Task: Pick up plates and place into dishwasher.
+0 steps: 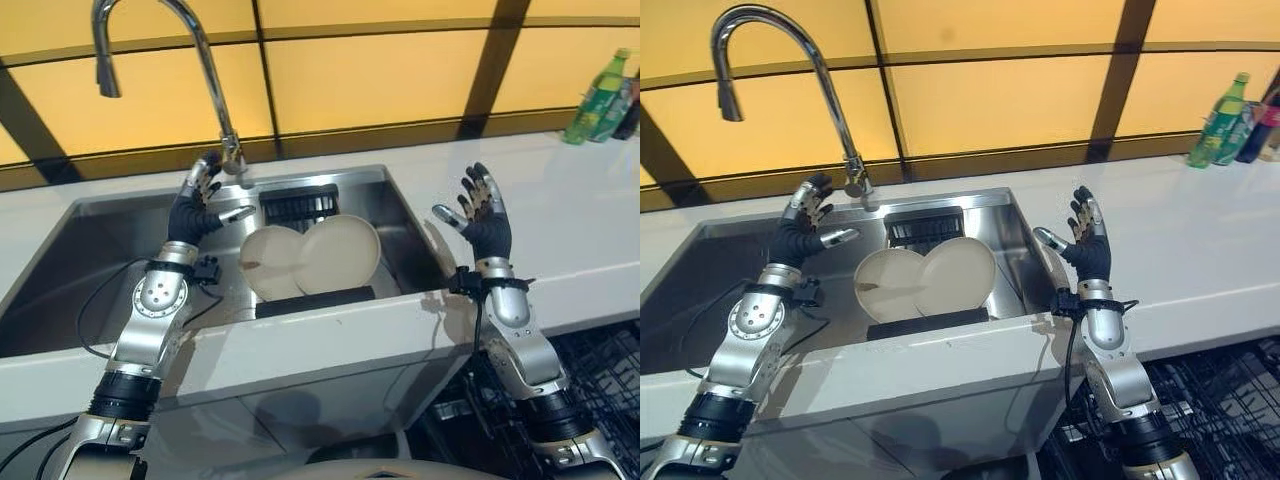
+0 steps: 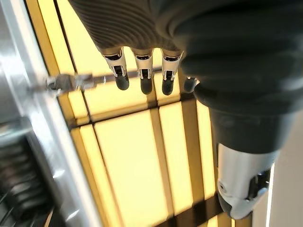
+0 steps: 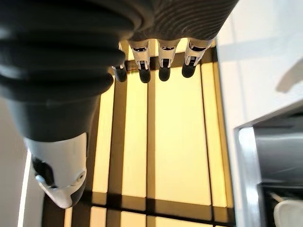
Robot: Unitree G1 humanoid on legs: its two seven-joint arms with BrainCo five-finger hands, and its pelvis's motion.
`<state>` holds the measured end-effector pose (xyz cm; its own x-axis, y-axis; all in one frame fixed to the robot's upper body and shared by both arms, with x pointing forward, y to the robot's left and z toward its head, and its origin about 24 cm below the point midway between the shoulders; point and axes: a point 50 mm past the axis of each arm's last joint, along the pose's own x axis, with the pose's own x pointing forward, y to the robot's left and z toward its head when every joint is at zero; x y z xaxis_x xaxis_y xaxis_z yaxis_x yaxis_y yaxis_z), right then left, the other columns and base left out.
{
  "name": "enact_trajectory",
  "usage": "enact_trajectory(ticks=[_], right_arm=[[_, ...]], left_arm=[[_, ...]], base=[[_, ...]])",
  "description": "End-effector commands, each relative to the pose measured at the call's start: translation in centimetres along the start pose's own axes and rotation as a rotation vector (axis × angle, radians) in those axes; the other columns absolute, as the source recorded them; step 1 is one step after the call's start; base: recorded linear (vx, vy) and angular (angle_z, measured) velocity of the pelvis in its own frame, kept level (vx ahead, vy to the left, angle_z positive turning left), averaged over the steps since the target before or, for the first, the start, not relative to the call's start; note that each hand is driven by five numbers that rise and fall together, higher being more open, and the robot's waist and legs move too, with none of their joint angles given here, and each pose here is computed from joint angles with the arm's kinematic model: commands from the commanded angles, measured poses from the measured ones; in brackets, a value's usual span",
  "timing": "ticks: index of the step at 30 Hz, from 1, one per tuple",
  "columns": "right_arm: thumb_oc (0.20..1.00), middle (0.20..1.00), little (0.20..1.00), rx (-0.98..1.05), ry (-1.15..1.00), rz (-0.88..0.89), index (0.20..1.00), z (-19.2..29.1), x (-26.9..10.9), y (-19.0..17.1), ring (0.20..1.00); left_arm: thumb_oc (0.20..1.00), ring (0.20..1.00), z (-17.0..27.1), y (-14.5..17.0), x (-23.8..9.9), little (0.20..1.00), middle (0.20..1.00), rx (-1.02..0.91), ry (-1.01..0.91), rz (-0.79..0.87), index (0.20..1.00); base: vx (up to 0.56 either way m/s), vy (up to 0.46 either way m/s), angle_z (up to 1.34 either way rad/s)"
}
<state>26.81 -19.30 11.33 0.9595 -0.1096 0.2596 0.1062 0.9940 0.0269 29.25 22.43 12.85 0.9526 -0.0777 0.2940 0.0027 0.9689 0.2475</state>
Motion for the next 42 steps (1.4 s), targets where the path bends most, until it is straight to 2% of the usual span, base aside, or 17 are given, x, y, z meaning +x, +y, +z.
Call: enact_trajectory(ticks=[1, 15, 24, 42], right_arm=[[1.000, 1.000, 1.000, -0.010, -0.141, 0.005, 1.000, 3.0, 1.1, -0.8, 1.000], [1.000, 1.000, 1.000, -0.087, -0.149, 0.049, 1.000, 4.0, 2.2, -1.6, 1.000], [1.000, 1.000, 1.000, -0.137, -0.215, 0.092, 1.000, 6.4, 4.2, -1.0, 1.000], [1.000, 1.000, 1.000, -0.199, -0.228, 0.101, 1.000, 6.8, 4.3, -1.4, 1.000]], left_arm=[[1.000, 1.000, 2.8, 0.4, 3.1, 1.000, 1.000, 0.082, -0.119, -0.043, 1.000], [1.000, 1.000, 0.3, 0.4, 4.4, 1.000, 1.000, 0.119, 0.005, -0.025, 1.000], [1.000, 1.000, -0.3, 2.4, 6.3, 1.000, 1.000, 0.124, 0.077, 0.079, 1.000], [1.000, 1.000, -1.3, 2.8, 6.5, 1.000, 1.000, 0.115, 0.113, 0.137, 1.000]], base=[[0.00, 0.111, -0.24], [0.03, 0.121, -0.13], [-0.06, 0.161, -0.04], [0.02, 0.069, -0.02]])
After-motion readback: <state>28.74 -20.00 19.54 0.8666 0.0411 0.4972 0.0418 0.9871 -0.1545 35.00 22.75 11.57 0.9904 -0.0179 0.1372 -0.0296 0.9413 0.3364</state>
